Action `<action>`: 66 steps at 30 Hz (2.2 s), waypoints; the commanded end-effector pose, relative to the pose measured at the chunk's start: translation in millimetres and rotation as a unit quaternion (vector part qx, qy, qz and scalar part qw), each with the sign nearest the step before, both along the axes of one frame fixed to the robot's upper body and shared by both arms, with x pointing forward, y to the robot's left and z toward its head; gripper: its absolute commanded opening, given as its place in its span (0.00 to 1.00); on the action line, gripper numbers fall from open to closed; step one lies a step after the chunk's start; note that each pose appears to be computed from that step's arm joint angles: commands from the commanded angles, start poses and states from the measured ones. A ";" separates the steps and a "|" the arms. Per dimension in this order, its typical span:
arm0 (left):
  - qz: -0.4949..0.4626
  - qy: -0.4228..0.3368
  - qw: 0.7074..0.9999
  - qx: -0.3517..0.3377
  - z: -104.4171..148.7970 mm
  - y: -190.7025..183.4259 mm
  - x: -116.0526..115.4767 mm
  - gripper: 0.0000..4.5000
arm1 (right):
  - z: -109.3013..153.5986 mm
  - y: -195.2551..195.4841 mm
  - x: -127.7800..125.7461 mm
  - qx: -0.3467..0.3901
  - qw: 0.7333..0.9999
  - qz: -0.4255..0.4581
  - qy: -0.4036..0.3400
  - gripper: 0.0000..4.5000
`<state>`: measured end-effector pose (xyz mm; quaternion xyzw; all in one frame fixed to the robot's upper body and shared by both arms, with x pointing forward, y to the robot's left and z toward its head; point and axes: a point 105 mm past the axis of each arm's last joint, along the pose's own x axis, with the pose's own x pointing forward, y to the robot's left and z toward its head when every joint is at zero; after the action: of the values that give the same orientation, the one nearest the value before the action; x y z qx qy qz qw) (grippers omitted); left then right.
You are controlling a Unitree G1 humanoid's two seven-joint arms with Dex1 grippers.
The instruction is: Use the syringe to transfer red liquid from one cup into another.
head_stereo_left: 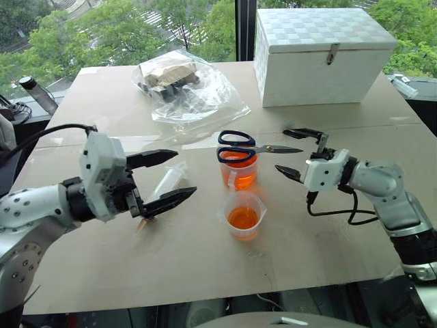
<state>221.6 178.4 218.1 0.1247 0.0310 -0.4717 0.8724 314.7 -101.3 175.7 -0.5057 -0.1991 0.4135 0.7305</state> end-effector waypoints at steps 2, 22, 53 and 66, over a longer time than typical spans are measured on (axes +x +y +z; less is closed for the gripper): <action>-0.001 -0.009 1.000 0.007 4.8 -2.9 -0.8 1.00 | 15.7 3.6 2.6 0.004 0.999 0.003 -0.040 0.83; -0.003 -0.024 1.000 0.003 8.9 -1.7 1.5 1.00 | 41.3 -18.2 20.1 0.053 0.992 -0.053 -0.103 0.02; 0.086 0.013 0.996 0.019 -4.0 7.5 39.9 1.00 | 19.6 -144.8 -36.3 0.291 0.861 -0.199 0.367 0.99; 0.199 0.152 0.962 0.113 -35.8 40.5 67.7 1.00 | 73.4 -36.3 -88.4 0.258 0.865 0.113 0.415 0.99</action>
<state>288.0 214.1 183.7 0.1392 0.2177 -0.3123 0.9142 238.0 -145.7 239.0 -0.0392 -0.0140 0.5711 0.8198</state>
